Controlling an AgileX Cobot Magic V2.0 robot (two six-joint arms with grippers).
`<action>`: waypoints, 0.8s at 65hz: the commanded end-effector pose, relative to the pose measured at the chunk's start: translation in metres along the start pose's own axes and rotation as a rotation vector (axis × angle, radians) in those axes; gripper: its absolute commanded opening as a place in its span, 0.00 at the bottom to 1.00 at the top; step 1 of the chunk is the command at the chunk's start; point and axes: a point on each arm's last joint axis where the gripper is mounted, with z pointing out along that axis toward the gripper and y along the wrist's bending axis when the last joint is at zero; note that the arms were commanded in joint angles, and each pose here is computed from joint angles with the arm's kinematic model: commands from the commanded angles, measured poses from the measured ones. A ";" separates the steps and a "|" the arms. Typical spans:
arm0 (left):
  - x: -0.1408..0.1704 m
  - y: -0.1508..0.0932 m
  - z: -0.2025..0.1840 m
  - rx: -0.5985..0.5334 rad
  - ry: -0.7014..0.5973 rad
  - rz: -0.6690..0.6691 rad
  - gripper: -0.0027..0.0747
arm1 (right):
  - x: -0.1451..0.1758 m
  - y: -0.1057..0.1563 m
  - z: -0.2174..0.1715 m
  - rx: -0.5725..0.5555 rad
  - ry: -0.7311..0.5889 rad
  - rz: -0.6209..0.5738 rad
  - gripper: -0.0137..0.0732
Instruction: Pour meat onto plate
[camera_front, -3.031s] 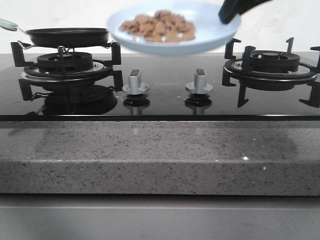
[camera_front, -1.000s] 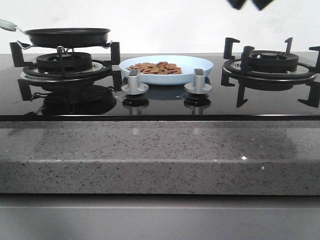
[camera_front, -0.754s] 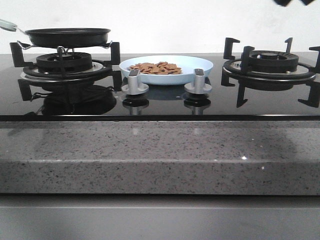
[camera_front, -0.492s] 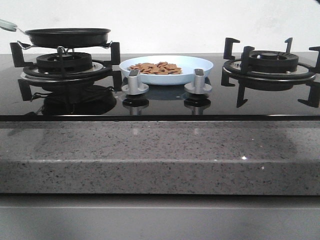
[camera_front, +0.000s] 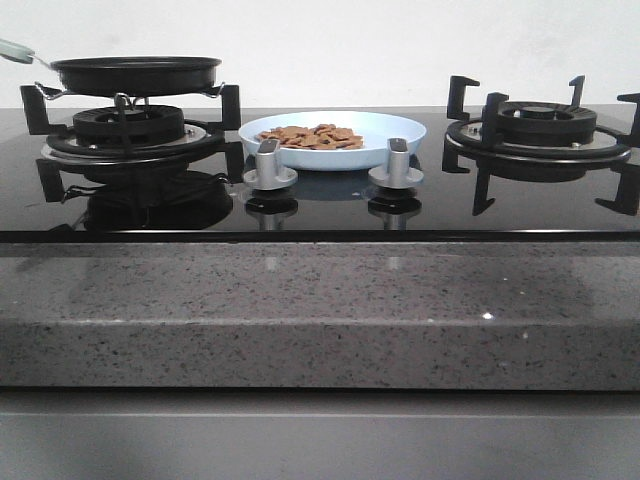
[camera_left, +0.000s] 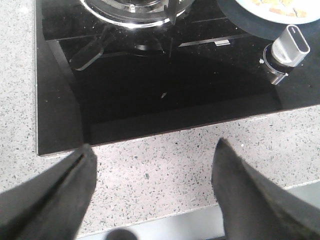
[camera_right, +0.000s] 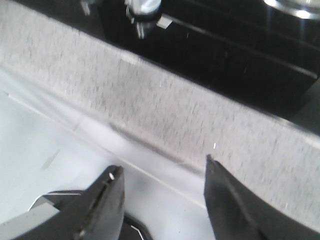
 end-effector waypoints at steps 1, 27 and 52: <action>-0.011 -0.002 -0.006 0.011 -0.086 -0.014 0.66 | -0.003 0.001 -0.007 0.003 -0.077 0.003 0.62; -0.012 -0.002 -0.006 0.009 -0.099 -0.015 0.61 | 0.000 0.001 -0.007 0.003 -0.074 0.005 0.50; -0.012 -0.002 -0.006 0.009 -0.099 -0.015 0.06 | 0.000 0.001 -0.007 0.004 -0.074 0.004 0.02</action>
